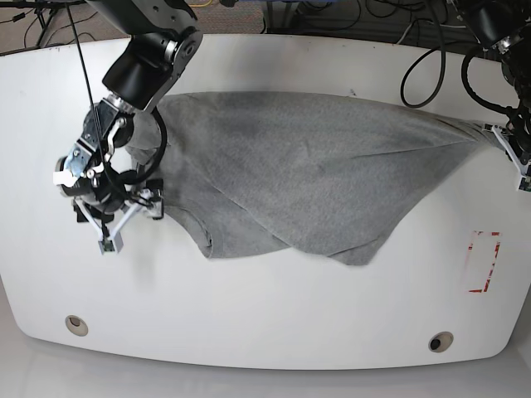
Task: Fold the T-shirt properly
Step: 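Move the right gripper along the shirt and grasp its hem edge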
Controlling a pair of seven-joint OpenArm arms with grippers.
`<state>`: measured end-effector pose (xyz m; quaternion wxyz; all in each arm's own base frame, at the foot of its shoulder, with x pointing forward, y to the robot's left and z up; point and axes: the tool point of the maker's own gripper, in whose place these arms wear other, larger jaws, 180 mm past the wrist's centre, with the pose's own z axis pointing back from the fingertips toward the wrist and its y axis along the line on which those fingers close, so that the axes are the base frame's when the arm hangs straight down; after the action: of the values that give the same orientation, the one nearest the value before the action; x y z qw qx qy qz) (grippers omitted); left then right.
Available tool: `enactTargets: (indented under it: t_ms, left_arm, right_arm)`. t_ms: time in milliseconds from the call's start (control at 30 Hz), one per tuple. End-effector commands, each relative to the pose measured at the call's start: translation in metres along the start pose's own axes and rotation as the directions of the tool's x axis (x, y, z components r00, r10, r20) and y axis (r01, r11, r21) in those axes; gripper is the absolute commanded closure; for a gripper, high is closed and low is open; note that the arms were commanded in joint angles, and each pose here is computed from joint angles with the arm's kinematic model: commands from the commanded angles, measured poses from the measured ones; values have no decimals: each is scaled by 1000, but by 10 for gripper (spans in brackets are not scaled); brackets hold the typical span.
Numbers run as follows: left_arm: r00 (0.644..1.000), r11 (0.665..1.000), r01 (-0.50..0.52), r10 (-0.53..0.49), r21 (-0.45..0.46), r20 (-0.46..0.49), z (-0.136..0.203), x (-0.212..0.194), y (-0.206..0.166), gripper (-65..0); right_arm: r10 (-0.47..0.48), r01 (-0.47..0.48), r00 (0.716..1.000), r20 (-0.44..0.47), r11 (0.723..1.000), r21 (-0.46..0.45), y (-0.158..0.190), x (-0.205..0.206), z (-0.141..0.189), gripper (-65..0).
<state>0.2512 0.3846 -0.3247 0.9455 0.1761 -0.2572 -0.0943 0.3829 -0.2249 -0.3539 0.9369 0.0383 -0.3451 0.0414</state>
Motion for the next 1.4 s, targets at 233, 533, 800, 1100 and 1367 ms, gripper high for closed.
enactTargets:
  t_ms: [233, 533, 800, 1100, 1367]
  left_arm:
    - [1000, 999, 8, -9, 36, 29, 7, 10, 13, 0]
    - [1000, 999, 6, -7, 33, 29, 7, 10, 12, 0]
    - [1000, 999, 6, -7, 33, 29, 7, 10, 12, 0]
    - [1000, 999, 6, -7, 33, 29, 7, 10, 12, 0]
    - [1000, 999, 5, -6, 31, 27, 6, 9, 12, 0]
  right_arm:
    - [-52, 37, 994, 101, 988, 150, 12, 72, -37, -650]
    - [6, -33, 994, 105, 967, 254, 49, 91, -63, -650]
    - [56, -90, 992, 117, 946, 313, 84, 93, -75, -650]
    - [38, -81, 992, 122, 922, 379, 111, 87, -90, -650]
    - [2, -53, 993, 122, 908, 415, 122, 83, -98, -650]
